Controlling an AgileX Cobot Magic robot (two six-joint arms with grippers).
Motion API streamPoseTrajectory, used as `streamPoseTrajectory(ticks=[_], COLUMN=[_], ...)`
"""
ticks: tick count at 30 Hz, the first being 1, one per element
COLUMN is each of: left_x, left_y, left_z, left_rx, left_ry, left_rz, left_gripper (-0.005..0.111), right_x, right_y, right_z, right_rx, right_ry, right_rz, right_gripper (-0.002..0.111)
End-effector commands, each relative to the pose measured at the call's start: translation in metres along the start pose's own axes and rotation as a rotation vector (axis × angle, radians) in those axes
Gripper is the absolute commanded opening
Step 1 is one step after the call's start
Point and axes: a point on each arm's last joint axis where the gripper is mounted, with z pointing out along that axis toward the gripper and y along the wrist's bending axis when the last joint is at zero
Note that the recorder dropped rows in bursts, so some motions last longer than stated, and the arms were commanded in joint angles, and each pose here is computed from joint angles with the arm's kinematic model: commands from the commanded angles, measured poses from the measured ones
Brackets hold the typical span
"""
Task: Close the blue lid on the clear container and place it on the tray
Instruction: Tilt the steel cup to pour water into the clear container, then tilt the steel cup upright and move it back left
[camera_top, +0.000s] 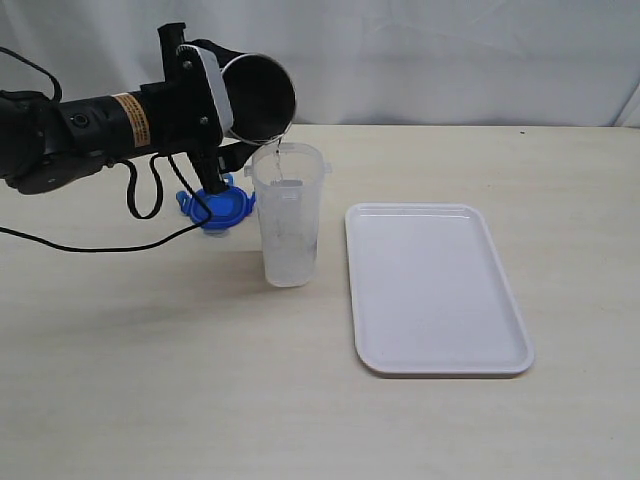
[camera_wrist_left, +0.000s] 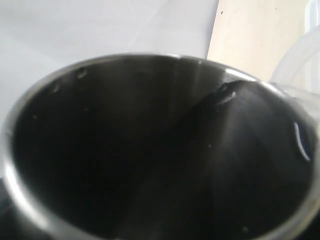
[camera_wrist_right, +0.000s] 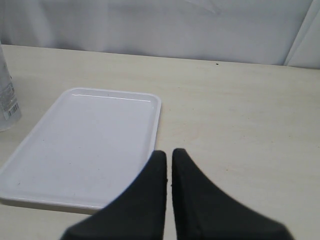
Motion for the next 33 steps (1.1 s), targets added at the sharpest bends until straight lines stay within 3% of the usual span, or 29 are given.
streamPoseTrajectory(ticks=[1, 6, 13, 21, 28, 33], left_x=[-0.010, -0.010, -0.010, -0.009, 0.010, 0.031], left_y=[0.013, 0.013, 0.013, 0.014, 0.027, 0.043], left_z=[-0.001, -0.001, -0.001, -0.001, -0.006, -0.017], left_rx=[-0.067, -0.065, -0.058, -0.052, -0.225, -0.317], left_ry=[-0.061, -0.066, -0.072, -0.077, -0.010, 0.018], left_rz=[-0.047, -0.119, -0.319, -0.672, -0.994, -1.076], left_gripper=[0.000, 0.000, 0.000, 0.000, 0.000, 0.000], right_x=[0.000, 0.000, 0.000, 0.000, 0.000, 0.000], right_y=[0.000, 0.000, 0.000, 0.000, 0.000, 0.000], right_z=[0.000, 0.000, 0.000, 0.000, 0.000, 0.000], right_rx=[0.003, 0.003, 0.003, 0.003, 0.003, 0.003], right_ry=[-0.005, -0.005, -0.005, -0.005, -0.005, -0.005], right_rz=[0.008, 0.008, 0.008, 0.008, 0.008, 0.008], right_gripper=[0.005, 0.005, 0.005, 0.005, 0.005, 0.005])
